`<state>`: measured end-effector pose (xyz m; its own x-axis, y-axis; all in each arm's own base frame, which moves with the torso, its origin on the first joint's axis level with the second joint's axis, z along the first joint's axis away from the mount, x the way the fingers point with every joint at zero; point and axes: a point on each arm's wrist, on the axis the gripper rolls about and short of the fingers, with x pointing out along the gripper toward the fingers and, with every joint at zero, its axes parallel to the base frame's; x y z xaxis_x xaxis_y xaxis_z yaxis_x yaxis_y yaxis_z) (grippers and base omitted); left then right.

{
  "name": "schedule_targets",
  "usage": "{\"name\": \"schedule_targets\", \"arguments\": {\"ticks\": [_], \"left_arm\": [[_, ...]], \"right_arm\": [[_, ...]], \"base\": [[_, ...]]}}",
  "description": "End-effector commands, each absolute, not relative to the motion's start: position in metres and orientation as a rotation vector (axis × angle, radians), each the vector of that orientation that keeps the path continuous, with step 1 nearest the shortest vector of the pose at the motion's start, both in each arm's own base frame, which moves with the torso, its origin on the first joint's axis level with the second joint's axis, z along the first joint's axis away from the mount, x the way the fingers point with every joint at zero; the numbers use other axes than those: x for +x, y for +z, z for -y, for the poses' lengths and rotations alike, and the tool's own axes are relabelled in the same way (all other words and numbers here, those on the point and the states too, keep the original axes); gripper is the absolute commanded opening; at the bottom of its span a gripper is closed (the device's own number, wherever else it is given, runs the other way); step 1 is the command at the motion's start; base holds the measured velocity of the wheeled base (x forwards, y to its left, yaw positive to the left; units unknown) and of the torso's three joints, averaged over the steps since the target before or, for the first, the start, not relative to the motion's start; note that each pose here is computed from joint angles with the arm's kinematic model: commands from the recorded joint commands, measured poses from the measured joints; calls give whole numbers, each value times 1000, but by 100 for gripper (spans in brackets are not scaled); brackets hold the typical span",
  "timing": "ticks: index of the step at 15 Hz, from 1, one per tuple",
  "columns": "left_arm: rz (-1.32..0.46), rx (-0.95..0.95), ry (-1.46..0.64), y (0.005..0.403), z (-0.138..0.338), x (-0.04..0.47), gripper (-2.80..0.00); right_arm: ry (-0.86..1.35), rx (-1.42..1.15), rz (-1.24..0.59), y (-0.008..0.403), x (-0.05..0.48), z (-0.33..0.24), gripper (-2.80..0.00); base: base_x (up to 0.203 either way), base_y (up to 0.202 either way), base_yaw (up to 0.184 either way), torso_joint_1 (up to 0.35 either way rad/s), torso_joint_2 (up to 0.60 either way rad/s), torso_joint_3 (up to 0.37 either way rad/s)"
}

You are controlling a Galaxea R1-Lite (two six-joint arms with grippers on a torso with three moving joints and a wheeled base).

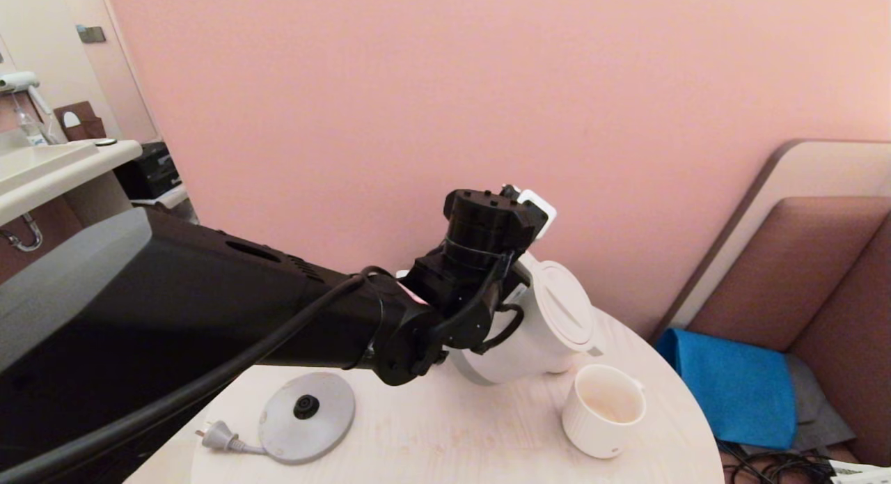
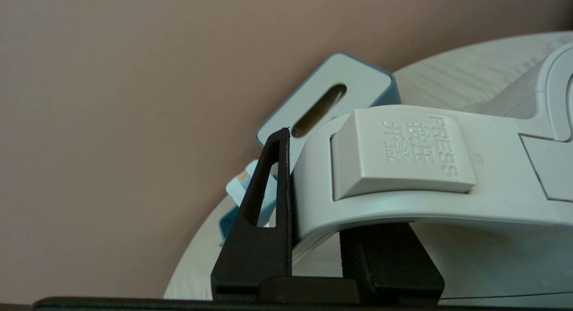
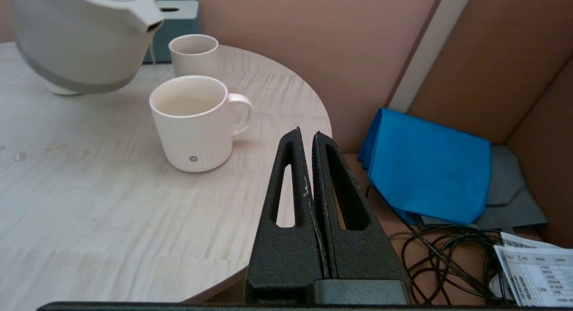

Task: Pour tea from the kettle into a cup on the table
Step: Pour water into the cup

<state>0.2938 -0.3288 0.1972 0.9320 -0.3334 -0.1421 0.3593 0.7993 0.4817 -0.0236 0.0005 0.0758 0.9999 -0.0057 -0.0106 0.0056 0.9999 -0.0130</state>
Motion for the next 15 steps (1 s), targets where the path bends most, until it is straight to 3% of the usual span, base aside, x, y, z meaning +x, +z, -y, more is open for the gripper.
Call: {"name": "schedule_targets", "arguments": {"ticks": [1,15], "left_arm": [[-38,523,-369,199,333,296,-280],[1,578,-414,202,350,284,-280]], "right_arm": [[-5,-12,-12,76,-24,-1,-280],[-5,-12,-12,76,-24,-1,-280]], "base": [[0,0,0,0,0,0],[0,0,0,0,0,0]]}}
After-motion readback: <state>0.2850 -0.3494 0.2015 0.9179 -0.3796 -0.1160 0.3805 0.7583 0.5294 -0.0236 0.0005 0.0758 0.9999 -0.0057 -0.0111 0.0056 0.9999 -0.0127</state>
